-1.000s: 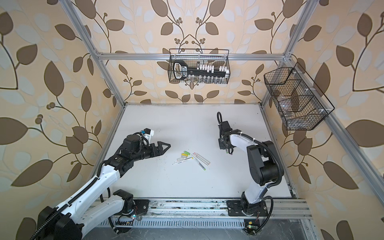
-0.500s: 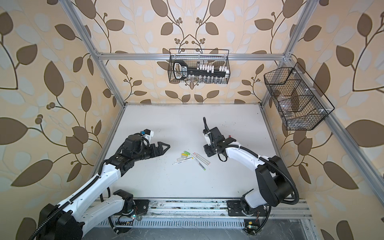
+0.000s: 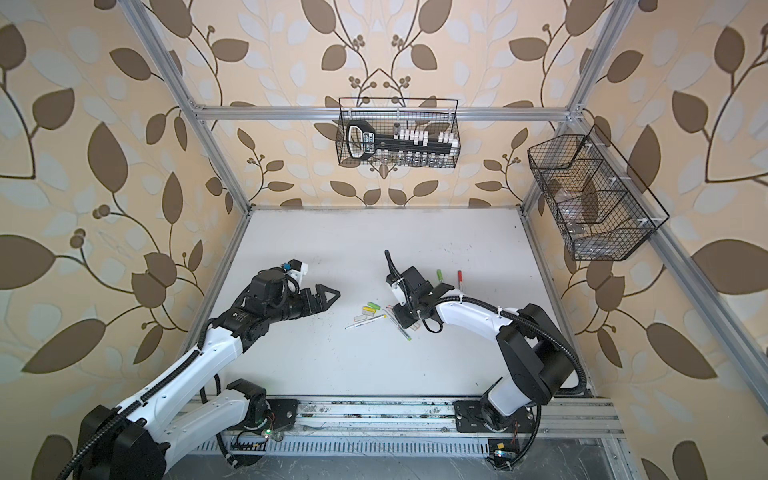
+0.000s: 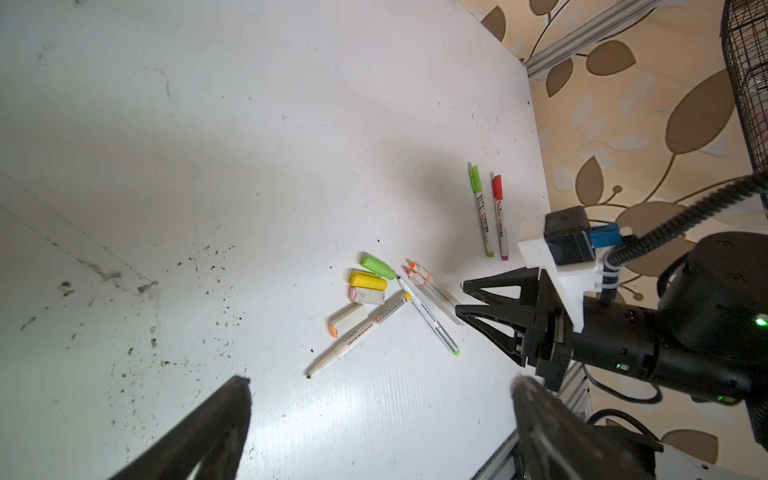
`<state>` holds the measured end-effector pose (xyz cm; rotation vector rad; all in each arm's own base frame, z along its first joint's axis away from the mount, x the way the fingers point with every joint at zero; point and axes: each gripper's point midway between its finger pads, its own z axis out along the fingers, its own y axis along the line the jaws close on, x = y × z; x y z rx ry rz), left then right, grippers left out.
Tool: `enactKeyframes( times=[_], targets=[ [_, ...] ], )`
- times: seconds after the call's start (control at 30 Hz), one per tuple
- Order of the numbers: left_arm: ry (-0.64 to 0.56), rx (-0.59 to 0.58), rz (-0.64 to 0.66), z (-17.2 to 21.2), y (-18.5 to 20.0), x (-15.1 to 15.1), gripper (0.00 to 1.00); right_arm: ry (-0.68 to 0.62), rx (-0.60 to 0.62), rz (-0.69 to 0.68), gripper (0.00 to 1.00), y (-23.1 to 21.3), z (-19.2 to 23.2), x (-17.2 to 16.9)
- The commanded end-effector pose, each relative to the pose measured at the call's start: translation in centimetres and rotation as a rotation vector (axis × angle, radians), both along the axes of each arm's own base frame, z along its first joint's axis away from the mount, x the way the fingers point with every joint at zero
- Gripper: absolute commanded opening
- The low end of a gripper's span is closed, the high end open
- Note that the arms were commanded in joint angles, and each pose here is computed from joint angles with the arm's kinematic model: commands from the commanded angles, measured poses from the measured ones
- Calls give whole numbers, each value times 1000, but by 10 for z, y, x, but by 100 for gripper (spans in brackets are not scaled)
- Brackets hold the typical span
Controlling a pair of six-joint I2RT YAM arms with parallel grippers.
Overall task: Insert the pens into the pen caps
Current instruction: 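Move the right gripper back over the marker pile, then grasp a dark-tipped white marker with the right gripper while the left gripper approaches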
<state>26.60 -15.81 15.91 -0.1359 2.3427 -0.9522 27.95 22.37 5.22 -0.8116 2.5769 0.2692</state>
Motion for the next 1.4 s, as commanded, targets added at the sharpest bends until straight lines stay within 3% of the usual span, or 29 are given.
enactKeyframes(
  times=[0.0, 0.1, 0.23, 1.07, 1.37],
  targets=[
    [-63, 1, -5, 19, 0, 5, 99, 23, -26, -11, 34, -3, -8, 3],
    [-63, 1, -5, 19, 0, 6, 99, 38, -48, -39, 32, -8, -14, 7],
    [-63, 3, -6, 19, 0, 5, 99, 36, -44, 19, 30, 1, -11, -1],
    [-47, 11, -10, 15, -1, 7, 99, 102, -115, 61, 35, 21, -32, -22],
    [2, 59, -28, 0, -4, 20, 99, 133, -149, 44, 19, 21, -39, -28]
  ],
)
